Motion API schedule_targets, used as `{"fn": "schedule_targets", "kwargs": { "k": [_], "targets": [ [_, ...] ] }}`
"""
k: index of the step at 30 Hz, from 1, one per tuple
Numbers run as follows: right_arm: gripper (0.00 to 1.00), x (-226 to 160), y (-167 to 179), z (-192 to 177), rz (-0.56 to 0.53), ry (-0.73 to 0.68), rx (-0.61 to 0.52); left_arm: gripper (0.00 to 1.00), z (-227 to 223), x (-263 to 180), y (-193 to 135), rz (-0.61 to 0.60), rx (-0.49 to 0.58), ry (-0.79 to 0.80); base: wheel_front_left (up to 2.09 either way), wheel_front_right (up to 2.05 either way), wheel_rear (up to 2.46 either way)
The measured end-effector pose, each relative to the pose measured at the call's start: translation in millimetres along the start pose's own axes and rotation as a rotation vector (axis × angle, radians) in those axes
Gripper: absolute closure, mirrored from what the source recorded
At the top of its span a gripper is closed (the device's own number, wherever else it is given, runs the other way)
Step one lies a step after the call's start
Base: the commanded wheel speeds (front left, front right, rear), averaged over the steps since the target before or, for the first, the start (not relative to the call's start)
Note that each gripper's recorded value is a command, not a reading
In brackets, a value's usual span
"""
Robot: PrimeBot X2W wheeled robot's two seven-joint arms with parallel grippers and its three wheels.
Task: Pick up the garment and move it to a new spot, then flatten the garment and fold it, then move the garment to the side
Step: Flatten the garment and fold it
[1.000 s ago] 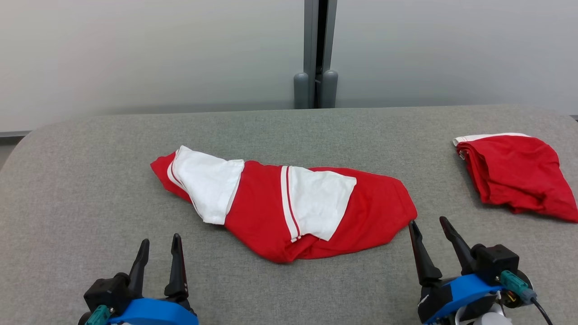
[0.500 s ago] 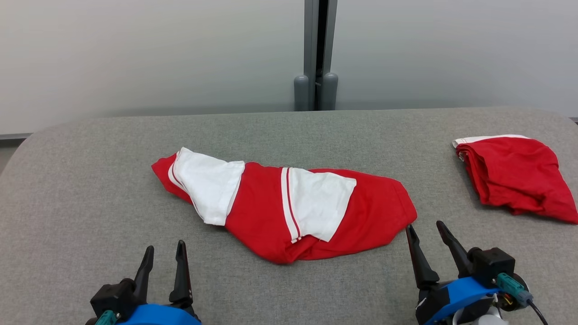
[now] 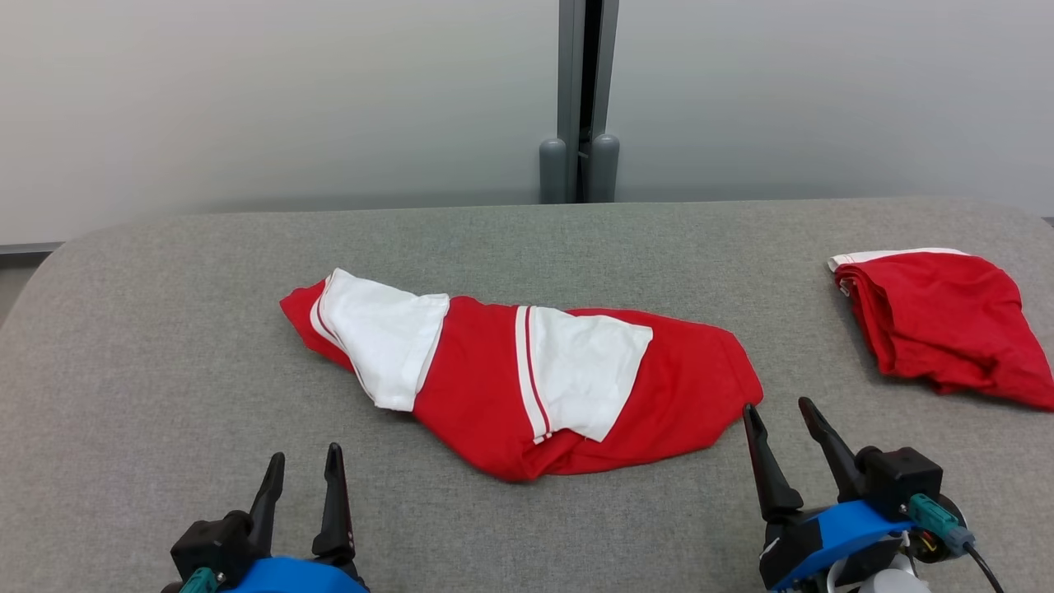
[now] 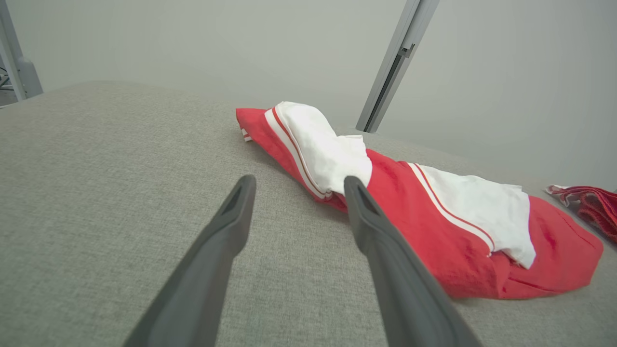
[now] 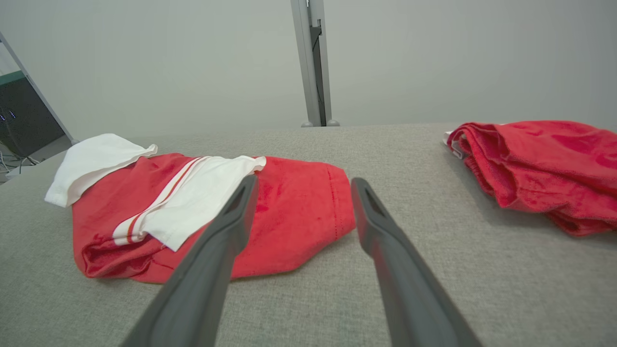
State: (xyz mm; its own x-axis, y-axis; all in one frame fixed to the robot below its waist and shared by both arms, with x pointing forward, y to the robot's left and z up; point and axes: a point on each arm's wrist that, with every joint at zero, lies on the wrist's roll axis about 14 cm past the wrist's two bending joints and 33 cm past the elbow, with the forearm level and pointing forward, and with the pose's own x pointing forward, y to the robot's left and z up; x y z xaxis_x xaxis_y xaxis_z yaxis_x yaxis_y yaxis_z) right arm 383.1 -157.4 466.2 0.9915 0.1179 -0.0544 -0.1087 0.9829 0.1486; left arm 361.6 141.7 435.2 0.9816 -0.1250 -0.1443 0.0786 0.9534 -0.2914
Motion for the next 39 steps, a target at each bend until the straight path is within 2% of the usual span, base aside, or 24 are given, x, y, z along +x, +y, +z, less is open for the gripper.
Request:
{"fn": "schedule_targets", "kwargs": {
  "k": [10, 17, 31, 38, 39],
  "targets": [
    [0.0, 5.6, 3.7, -0.4, 0.014, 0.003, -0.009, 0.0, -1.0, -0.8, 1.5, 0.003, -0.002, 0.002, 0.0, 0.0, 0.0],
    [0.0, 43.9, 15.2, 13.4, 0.062, 0.013, -0.078, 0.0, 4.5, 1.5, 5.6, 0.012, 0.009, -0.014, 0.0, 0.0, 0.0],
    [0.0, 107.3, 44.7, -52.0, 0.126, 0.289, -0.053, 0.0, -3.7, -8.5, 42.3, 0.135, -0.001, 0.011, 0.0, 0.0, 0.0],
    [0.0, 118.5, 63.3, -65.5, 0.167, 0.325, -0.026, 0.0, -8.4, -11.8, 49.8, 0.162, -0.004, 0.025, 0.0, 0.0, 0.0],
    [0.23, 120.0, 65.7, -63.7, 0.173, 0.319, -0.025, 0.0, -8.4, -11.6, 49.1, 0.16, -0.005, 0.025, 0.0, 0.0, 0.0]
  ]
}}
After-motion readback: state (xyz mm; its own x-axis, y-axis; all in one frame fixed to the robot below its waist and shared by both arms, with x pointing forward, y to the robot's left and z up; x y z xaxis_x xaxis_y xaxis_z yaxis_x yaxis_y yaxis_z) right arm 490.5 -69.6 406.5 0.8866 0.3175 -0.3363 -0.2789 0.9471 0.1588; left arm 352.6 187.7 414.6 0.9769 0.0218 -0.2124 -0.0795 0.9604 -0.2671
